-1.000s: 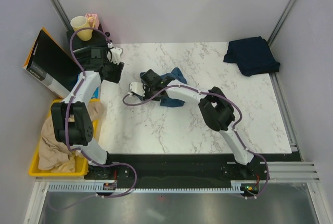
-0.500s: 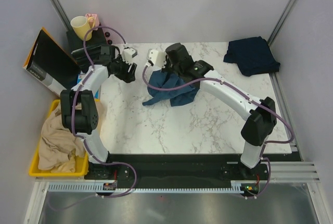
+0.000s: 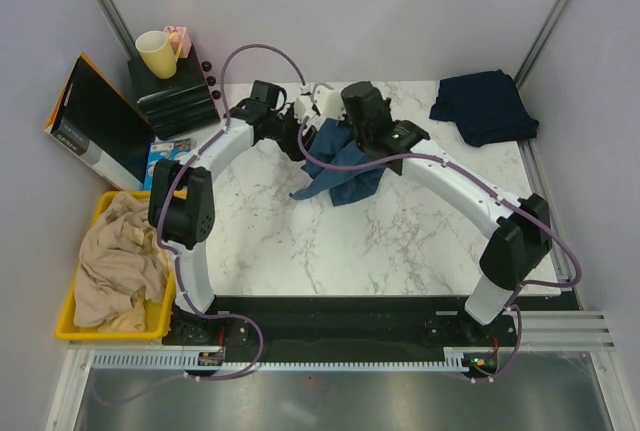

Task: Fold and stack the t-shirts
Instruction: Flatten the tshirt out

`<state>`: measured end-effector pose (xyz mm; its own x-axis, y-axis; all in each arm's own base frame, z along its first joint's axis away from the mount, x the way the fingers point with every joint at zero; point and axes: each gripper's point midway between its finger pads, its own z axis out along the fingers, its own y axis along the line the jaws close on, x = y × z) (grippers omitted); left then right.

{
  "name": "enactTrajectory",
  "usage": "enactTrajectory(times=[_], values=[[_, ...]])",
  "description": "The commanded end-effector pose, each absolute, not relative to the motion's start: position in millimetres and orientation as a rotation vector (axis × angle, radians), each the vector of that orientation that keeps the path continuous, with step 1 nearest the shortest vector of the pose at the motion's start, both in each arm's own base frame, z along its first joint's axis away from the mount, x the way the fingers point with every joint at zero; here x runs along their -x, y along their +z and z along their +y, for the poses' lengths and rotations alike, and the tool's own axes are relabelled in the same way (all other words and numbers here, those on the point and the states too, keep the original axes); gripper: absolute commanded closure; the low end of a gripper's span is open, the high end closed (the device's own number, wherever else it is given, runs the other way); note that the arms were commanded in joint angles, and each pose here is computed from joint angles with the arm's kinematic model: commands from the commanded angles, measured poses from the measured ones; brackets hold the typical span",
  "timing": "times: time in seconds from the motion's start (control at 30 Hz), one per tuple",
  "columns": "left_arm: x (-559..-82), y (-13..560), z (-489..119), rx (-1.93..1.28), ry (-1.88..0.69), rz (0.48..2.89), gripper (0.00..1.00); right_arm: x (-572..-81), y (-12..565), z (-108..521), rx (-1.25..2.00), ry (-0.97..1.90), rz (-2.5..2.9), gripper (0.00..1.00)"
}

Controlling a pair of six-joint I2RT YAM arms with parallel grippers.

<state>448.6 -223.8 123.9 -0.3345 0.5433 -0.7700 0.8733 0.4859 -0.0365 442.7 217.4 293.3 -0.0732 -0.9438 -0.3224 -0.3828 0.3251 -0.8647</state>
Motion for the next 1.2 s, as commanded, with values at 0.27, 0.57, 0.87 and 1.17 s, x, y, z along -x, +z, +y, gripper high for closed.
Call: enactTrajectory(times=[0.27, 0.57, 0.87, 1.17], values=[[-455, 127, -268, -1.258, -0.685, 1.917, 0.28, -434, 412, 123, 0.851, -1.014, 1.501, 1.0], [-455, 126, -310, -1.286, -0.761, 1.876, 0.26, -428, 398, 78, 0.86, -1.099, 1.53, 1.0], [-477, 114, -355, -1.265, -0.705, 1.868, 0.26, -423, 395, 70, 0.853, -1.103, 1.545, 1.0], [-523, 107, -343, -1.184, -0.44, 1.866, 0.23, -422, 389, 69, 0.846, -1.088, 1.57, 1.0]])
